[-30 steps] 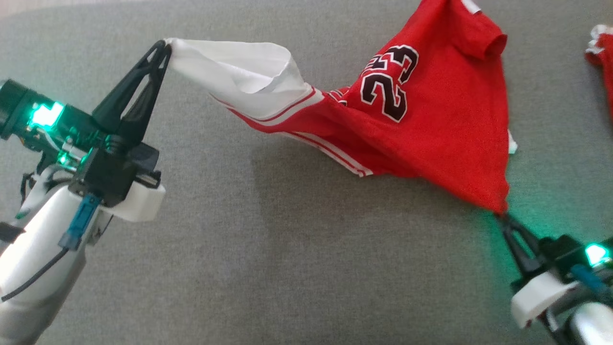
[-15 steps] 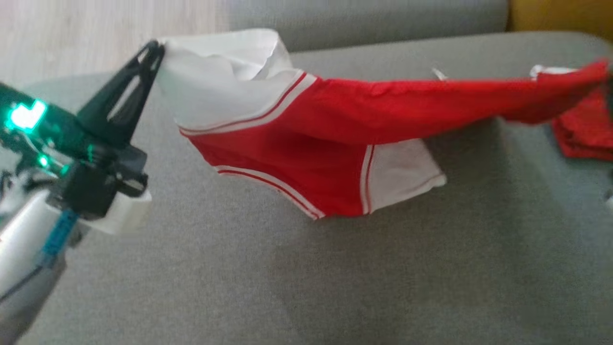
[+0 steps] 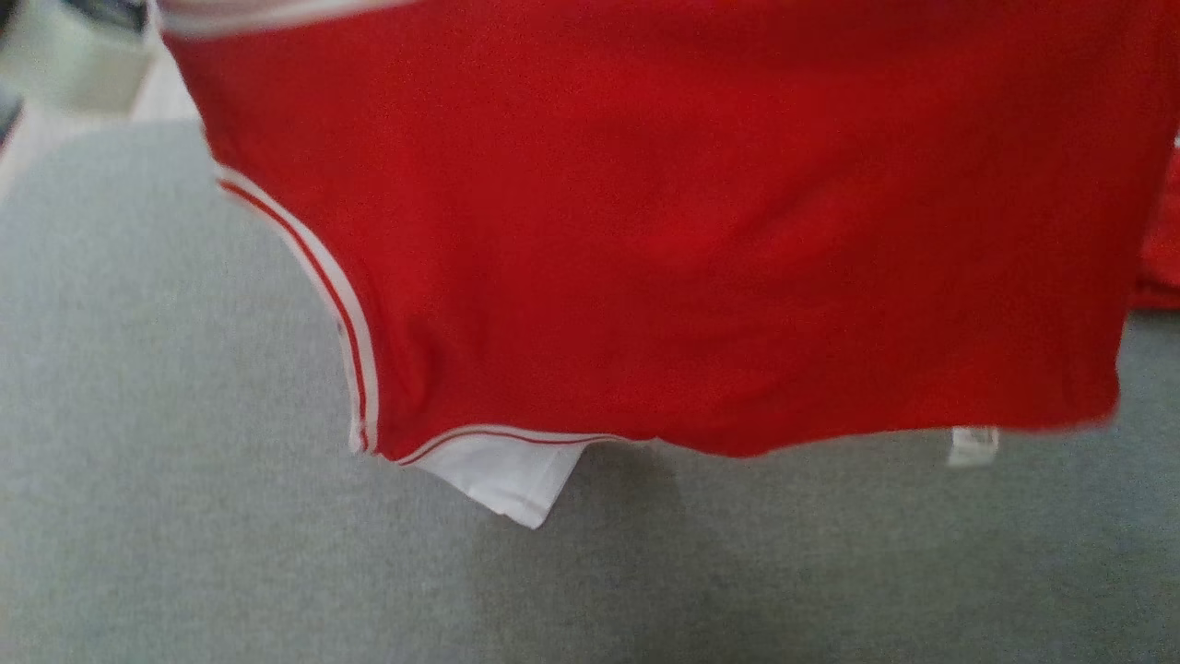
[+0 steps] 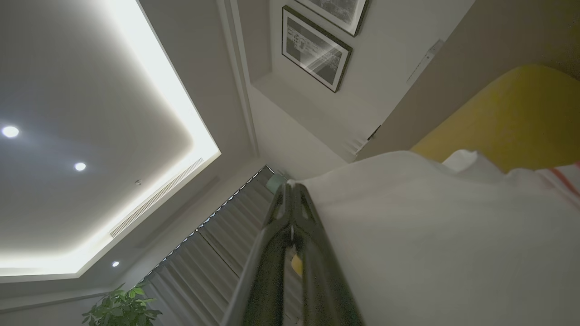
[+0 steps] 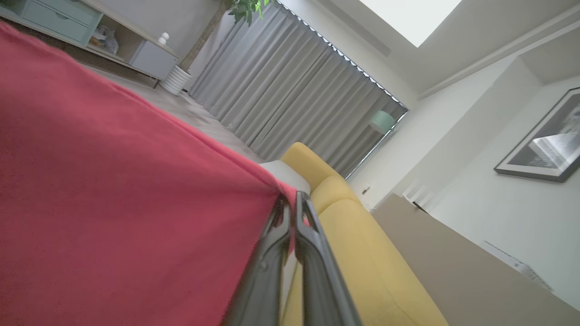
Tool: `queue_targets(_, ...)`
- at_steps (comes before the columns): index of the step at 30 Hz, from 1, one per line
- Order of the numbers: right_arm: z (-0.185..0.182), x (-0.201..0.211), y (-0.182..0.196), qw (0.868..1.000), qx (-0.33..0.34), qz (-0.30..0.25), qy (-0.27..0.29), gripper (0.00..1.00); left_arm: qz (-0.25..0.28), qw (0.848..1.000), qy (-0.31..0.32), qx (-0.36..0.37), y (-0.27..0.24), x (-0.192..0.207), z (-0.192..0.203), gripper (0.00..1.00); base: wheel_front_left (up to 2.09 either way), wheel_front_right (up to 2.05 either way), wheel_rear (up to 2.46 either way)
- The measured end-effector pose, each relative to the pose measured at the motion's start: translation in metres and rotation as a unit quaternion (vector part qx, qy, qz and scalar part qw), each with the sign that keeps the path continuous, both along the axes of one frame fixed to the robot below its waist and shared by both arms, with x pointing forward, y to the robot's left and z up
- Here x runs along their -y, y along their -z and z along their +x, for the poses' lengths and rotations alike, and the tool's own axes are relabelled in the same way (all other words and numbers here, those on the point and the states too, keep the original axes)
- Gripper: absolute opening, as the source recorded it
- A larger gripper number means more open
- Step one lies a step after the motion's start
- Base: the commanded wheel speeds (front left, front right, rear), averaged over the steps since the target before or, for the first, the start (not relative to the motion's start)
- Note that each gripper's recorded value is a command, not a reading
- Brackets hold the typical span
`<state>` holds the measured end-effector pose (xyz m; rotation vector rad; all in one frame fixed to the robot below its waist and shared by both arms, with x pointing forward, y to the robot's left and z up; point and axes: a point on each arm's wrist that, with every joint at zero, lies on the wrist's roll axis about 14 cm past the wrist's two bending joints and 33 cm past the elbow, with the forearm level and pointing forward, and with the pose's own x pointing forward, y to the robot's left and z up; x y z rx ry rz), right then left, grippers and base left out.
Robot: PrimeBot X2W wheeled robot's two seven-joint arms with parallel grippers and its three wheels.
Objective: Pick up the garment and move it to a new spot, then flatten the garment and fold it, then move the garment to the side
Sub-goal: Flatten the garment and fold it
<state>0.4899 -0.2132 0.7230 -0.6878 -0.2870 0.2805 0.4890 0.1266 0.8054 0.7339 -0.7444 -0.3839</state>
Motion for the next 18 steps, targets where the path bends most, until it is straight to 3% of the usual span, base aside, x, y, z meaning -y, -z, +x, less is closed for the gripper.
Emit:
queue_targets(5,0.058,-0.021,0.007,1.000,-0.012,-0.001,-0.018,0.00,0.021,0.999,-0.037,-0.025,0.015,-0.007,0.054,0.00,0.00,0.00,0.00)
queue_targets(9,0.097,-0.028,-0.002,0.999,0.020,-0.001,-0.026,0.00,0.030,0.998,-0.063,0.002,0.001,-0.012,0.084,0.00,0.00,0.00,0.00)
queue_targets(14,0.125,-0.025,-0.009,0.998,0.060,-0.014,-0.026,0.00,0.037,0.996,-0.066,0.055,-0.026,-0.004,0.094,0.00,0.00,0.00,0.00)
queue_targets(18,0.145,-0.020,0.013,0.998,0.052,-0.022,-0.021,0.00,0.040,0.996,-0.037,0.068,-0.019,0.012,0.096,0.00,0.00,0.00,0.00)
